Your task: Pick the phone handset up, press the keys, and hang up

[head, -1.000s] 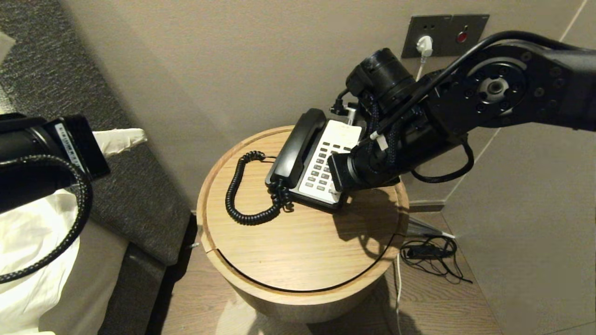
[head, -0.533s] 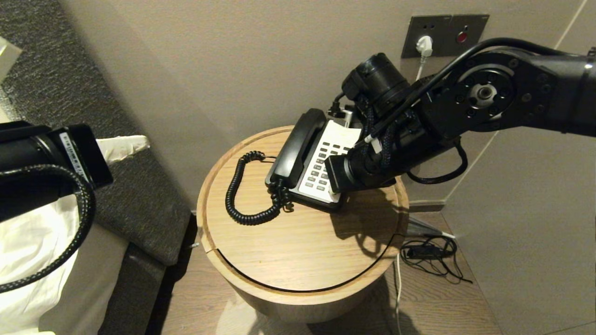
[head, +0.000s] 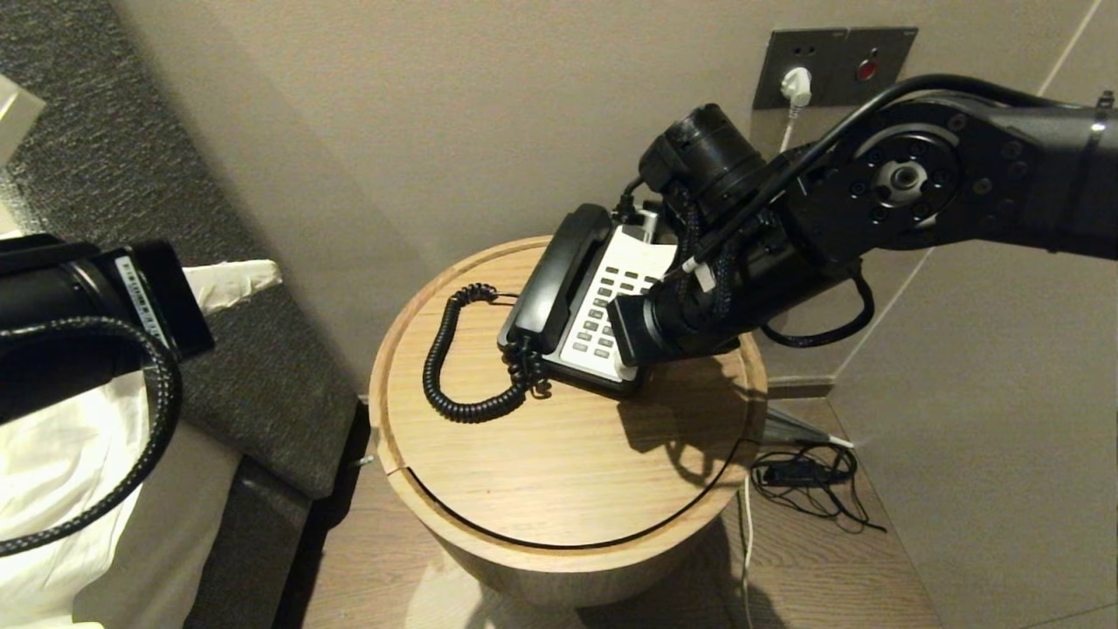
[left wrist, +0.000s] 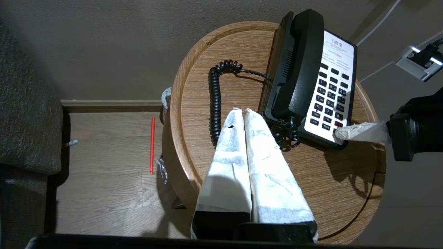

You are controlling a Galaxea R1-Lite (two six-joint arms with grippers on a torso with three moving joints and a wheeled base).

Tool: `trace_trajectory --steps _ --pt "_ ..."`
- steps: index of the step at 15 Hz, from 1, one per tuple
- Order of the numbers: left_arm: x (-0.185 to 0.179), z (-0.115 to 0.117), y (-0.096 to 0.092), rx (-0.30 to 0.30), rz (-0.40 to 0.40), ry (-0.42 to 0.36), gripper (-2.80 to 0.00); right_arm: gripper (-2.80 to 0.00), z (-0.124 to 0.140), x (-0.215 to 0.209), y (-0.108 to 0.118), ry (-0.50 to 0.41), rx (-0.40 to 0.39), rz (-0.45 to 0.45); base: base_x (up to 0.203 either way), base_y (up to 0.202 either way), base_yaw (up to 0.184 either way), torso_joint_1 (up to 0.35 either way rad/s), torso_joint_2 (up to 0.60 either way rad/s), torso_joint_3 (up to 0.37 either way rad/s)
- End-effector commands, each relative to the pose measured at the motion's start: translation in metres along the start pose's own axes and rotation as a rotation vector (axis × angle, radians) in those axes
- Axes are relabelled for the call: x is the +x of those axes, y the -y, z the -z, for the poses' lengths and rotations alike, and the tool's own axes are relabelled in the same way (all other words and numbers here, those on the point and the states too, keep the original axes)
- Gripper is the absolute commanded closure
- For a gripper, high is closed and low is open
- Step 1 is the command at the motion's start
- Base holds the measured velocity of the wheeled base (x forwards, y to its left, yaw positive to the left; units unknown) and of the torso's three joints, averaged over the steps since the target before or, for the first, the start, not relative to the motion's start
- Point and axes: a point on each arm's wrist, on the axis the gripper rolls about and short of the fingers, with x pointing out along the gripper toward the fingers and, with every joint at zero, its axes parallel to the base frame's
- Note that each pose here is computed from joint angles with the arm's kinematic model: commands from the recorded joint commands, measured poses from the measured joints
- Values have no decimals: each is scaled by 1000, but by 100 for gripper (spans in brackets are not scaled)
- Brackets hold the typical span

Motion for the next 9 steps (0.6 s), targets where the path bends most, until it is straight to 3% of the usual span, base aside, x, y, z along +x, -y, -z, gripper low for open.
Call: trace_trajectory --steps 1,6,9 --pt "0 0 0 -2 -2 1 0 0 -1 -13 0 26 3 -9 0 0 0 0 0 0" --pt "-2 0 0 -2 -2 5 0 0 7 -99 5 127 17 -38 0 0 0 0 0 0" --pt "-1 9 -4 1 -33 -15 0 0 23 -160 16 208 75 -35 0 0 0 0 0 0"
